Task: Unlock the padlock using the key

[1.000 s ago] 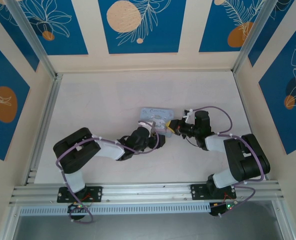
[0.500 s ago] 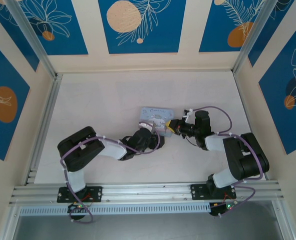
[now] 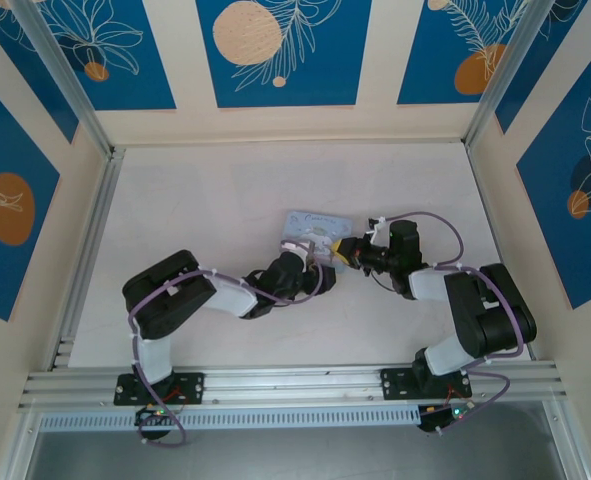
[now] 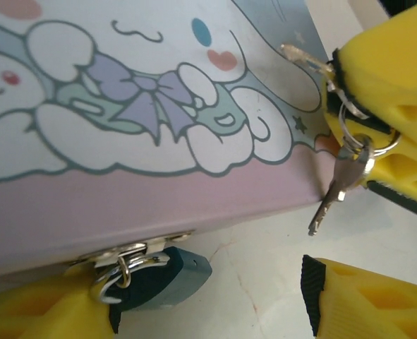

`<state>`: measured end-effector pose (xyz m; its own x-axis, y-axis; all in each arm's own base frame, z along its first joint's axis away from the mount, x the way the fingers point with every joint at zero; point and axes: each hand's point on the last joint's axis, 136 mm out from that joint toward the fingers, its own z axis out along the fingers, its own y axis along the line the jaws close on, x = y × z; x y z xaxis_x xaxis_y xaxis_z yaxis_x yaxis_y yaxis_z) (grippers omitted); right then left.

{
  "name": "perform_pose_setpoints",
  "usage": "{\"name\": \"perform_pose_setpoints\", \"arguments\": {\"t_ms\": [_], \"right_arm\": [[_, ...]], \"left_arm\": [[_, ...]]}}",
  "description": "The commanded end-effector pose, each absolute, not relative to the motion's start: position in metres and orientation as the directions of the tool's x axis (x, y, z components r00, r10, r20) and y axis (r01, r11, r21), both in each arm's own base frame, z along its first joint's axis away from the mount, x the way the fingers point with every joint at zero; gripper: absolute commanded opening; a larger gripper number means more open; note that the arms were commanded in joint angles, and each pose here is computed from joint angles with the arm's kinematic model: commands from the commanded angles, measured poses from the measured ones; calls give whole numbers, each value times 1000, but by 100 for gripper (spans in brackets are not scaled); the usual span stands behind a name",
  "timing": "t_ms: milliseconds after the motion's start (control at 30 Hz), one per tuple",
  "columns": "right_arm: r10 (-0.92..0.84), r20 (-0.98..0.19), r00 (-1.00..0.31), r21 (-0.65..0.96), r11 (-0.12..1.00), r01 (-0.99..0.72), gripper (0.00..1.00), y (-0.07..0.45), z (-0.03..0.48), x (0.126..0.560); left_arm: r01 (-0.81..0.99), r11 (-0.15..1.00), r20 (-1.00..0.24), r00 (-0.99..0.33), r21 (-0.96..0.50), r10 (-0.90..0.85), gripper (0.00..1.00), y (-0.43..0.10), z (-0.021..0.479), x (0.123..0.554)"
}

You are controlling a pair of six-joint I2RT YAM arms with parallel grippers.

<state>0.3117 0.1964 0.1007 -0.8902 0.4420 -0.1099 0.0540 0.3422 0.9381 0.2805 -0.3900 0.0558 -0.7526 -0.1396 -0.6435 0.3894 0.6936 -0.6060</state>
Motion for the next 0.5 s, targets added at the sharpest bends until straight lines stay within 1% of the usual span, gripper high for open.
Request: {"name": "perform_pose_setpoints", "arguments": {"t_ms": [0,233,467], "right_arm": [[444,-75,-893,930,353,98,0,195,90,311],[445,-75,-893,931,352,97,0,195,90,311],[444,-74,-893,932,350,97,0,196,92,312]], "left_arm": [[389,592,-620,-744,-706,-251,67,-402,80,287],[307,519,-537,-754,-797,-379,65,-394,72,288],[302,478,-519,-739,-825,-430,64,-386,87,283]]}}
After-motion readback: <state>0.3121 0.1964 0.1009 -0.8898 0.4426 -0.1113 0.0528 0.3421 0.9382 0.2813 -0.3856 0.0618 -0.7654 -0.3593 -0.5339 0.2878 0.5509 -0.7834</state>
